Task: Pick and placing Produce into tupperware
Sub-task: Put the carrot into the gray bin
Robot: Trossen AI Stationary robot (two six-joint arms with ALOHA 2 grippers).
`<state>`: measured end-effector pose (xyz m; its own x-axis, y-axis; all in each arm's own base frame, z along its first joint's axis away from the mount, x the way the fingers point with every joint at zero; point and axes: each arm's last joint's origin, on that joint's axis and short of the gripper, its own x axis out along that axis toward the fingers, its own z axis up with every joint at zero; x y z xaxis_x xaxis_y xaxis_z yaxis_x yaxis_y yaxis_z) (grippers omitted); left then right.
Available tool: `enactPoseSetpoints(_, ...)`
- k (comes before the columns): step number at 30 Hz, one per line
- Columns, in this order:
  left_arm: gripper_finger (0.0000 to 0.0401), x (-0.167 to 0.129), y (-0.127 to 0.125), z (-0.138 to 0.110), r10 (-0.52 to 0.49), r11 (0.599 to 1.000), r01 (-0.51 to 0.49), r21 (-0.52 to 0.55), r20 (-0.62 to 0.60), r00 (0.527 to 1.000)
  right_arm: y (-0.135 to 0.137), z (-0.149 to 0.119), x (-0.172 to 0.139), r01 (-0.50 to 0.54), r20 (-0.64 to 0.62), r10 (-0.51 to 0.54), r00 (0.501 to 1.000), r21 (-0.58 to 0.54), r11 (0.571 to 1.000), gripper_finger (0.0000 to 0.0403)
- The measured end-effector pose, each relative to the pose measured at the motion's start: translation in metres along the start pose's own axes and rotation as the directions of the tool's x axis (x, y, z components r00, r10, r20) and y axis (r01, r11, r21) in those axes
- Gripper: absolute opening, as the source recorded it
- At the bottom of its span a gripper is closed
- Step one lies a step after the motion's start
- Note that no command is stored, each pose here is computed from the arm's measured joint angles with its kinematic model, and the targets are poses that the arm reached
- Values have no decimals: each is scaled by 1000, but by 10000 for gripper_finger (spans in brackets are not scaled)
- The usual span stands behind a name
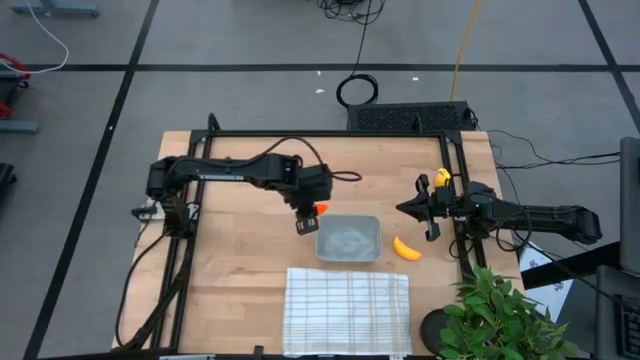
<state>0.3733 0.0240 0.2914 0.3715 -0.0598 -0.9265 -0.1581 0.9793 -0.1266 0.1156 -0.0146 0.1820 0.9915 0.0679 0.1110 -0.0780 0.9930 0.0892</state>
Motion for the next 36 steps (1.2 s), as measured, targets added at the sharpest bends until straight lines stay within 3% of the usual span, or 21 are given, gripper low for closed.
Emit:
enactPoseSetpoints(14, 136, 41, -35, 46, -82, 966, 81, 247, -5, 997, 0, 1, 0, -1, 8, 1, 1000, -2, 1000, 0)
enactPoseSetpoints(23, 136, 67, -50, 54, -37, 918, 25, 395, 22, 999, 0, 1, 0, -1, 8, 1, 1000, -2, 1000, 0)
enactPoseSetpoints(28, 136, 84, -58, 57, -33, 910, 13, 415, 43, 999, 0, 1, 0, -1, 8, 1, 1000, -2, 1000, 0)
enactPoseSetpoints(36, 136, 93, -68, 59, -38, 935, 6, 354, 83, 996, 0, 0, 0, 0, 5, 0, 1000, -2, 1000, 0)
